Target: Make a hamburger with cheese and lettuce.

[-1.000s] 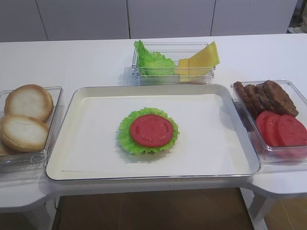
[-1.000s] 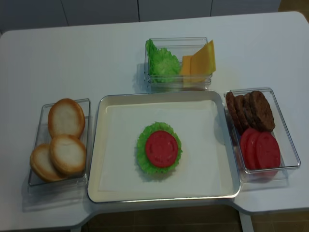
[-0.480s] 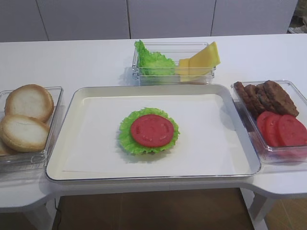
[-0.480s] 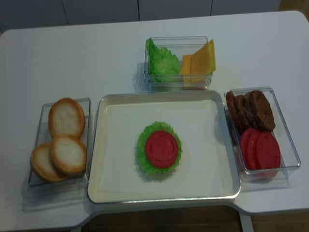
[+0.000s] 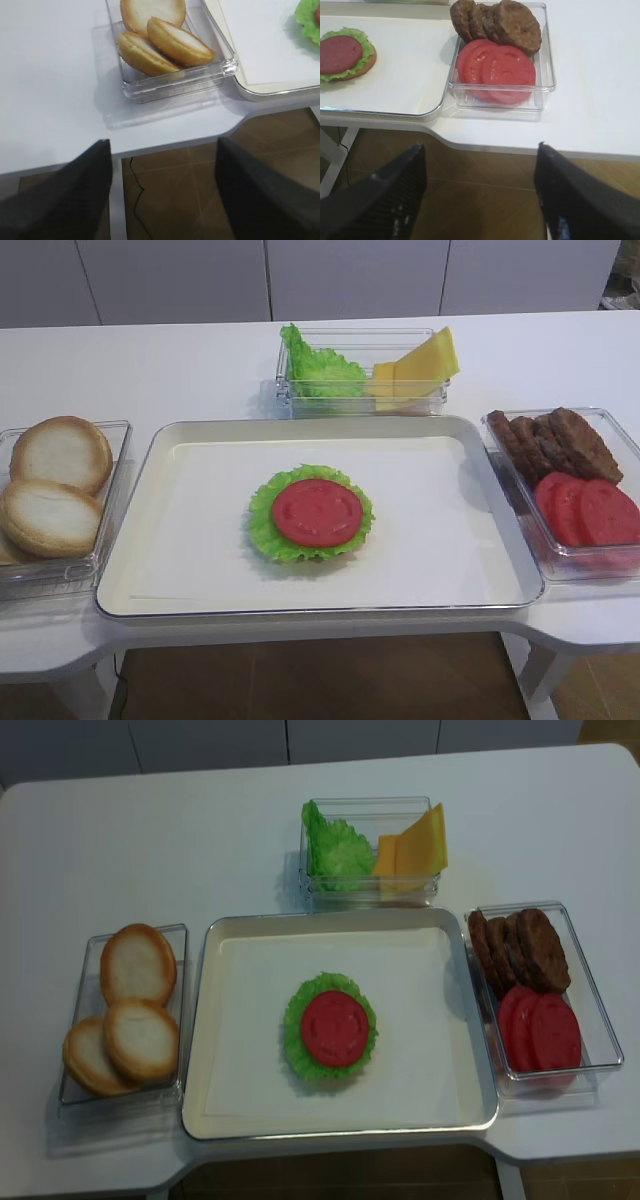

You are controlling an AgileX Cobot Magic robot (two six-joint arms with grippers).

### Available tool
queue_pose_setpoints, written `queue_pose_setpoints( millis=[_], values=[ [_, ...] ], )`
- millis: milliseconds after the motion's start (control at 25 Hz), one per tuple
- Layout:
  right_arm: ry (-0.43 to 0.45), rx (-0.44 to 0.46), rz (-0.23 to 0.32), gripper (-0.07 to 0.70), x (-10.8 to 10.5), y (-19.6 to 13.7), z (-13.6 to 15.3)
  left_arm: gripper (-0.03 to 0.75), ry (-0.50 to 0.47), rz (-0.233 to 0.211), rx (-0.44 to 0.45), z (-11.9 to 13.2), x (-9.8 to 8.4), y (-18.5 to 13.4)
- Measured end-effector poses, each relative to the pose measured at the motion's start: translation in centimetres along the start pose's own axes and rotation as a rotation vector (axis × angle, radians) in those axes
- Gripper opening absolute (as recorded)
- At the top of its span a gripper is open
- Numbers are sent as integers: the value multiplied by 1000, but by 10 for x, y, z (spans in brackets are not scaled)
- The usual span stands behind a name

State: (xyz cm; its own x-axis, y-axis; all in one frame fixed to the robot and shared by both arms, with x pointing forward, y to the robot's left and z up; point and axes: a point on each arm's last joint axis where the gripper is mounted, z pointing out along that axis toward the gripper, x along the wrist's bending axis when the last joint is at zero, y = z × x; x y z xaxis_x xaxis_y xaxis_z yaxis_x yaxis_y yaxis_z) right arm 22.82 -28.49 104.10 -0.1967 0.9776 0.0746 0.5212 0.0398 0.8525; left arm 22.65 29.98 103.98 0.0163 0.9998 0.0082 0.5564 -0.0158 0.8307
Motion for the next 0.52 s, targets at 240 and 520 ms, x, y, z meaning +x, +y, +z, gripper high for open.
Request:
queue_pose_setpoints(
  millis=[240, 520],
  values=[
    [-1, 0, -1, 518, 0, 0, 0, 478, 0, 0, 0, 0, 0, 0],
    [-3, 0, 0, 510, 0, 0, 0, 478, 0, 0, 0, 0, 0, 0]
  ],
)
